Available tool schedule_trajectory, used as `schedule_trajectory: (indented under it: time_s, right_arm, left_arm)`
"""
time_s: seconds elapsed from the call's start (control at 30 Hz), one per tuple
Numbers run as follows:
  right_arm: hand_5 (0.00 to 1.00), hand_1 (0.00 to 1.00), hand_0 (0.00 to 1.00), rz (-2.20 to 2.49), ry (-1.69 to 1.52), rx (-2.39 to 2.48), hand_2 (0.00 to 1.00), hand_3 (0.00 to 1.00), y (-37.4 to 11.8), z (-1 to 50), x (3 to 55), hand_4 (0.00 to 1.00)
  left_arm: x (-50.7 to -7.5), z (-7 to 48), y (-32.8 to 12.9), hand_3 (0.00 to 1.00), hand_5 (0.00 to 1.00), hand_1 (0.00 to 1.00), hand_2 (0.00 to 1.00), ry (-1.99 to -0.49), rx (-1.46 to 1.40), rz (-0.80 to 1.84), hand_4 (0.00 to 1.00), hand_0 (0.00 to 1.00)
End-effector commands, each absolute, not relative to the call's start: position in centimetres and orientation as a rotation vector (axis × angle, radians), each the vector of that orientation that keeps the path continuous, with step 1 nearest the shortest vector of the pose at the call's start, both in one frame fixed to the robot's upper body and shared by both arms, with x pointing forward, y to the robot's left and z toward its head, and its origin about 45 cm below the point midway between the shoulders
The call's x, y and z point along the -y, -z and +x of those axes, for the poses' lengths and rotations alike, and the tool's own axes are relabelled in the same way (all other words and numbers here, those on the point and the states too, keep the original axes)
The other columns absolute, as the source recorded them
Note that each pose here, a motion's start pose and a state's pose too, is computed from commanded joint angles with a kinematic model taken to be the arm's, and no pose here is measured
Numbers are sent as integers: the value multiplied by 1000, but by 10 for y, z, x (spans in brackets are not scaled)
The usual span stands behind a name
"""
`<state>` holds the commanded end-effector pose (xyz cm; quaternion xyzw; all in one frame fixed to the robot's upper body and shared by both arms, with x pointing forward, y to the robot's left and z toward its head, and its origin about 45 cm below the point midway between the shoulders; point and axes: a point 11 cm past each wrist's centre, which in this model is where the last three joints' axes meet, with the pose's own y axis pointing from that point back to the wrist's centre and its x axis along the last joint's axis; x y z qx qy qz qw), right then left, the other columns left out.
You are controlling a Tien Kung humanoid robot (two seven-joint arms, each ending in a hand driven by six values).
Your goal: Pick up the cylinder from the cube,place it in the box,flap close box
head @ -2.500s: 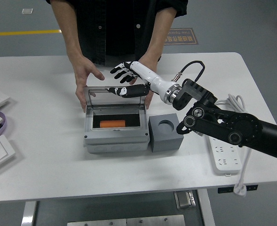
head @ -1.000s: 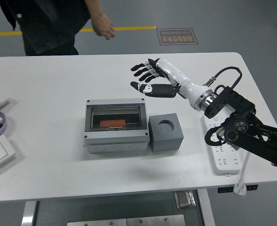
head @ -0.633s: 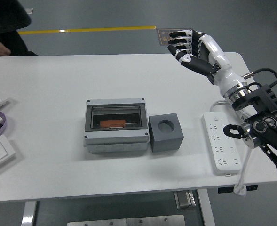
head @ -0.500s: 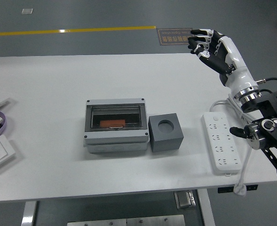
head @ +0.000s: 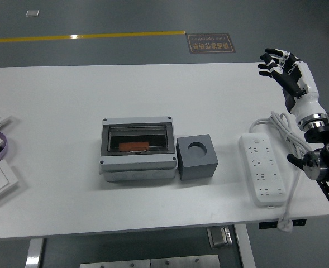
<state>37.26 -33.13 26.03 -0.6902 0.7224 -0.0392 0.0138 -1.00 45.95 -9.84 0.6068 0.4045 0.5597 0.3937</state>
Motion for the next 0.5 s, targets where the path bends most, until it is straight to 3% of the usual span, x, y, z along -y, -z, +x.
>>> schedule_trajectory:
  time_s: [0.5]
  right_arm:
    - [391, 623, 646, -2135, 133, -2266, 645, 643, -258, 372, 333, 733]
  left_arm:
    - [-456, -12, 100, 645, 262, 602, 582, -1418, -1036, 1535, 710, 602]
